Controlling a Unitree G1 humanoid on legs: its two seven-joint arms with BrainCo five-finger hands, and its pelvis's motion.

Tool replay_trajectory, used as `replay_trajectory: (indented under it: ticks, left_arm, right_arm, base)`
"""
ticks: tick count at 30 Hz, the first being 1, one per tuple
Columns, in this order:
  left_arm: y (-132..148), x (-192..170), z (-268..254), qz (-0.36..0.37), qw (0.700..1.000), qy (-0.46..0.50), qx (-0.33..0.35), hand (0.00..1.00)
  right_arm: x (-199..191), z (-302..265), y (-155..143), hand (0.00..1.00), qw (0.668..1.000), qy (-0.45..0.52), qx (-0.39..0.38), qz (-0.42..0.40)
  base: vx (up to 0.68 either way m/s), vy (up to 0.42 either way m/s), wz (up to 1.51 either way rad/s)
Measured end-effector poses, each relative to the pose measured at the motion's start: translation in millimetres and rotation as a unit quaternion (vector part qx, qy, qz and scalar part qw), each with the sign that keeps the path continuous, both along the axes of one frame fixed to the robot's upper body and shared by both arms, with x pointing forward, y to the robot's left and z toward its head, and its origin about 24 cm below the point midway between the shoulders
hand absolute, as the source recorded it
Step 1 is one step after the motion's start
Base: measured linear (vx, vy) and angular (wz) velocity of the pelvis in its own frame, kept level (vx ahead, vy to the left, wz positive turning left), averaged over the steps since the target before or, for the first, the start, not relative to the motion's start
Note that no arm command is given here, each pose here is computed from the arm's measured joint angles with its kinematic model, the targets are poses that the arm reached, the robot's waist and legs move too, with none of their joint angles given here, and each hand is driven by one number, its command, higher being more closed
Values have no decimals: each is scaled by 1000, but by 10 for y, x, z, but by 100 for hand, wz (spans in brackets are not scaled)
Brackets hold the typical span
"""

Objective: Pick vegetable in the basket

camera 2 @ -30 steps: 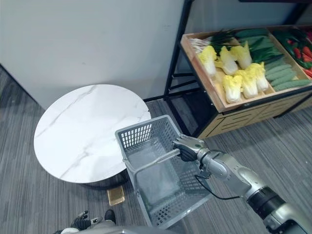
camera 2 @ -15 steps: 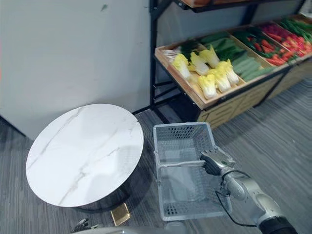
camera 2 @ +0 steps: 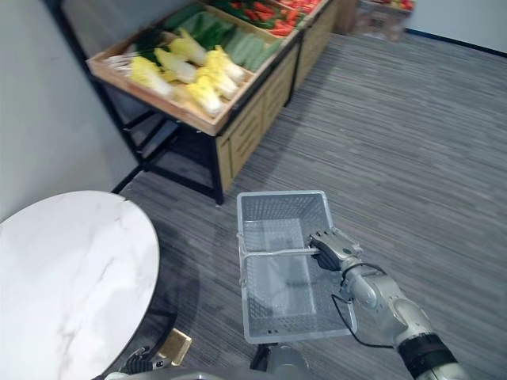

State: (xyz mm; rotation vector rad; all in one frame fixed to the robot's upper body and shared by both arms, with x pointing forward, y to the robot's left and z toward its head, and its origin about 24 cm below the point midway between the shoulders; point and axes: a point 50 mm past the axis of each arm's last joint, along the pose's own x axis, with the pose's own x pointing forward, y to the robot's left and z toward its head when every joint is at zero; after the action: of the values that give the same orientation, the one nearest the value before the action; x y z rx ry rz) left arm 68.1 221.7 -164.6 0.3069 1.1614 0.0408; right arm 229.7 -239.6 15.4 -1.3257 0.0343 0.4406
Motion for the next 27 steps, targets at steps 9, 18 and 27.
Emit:
replay_trajectory:
  ticks: [9, 18, 27]
  left_arm:
    - [-26, -83, -8, 87, 996, -19, -12, 0]
    - [-82, -68, -1, 100, 994, -34, -21, 0]
    - [-83, -47, 6, 53, 998, -29, -13, 0]
  right_arm:
    - [-128, -110, 37, 100, 1000, 24, 18, -4]
    - [-191, -208, -40, 100, 995, 34, 63, -66]
    - [-254, -303, -103, 100, 989, 35, 88, -117]
  base:
    - [61, -11, -105]
    - [94, 202, -71]
    - [43, 138, -25]
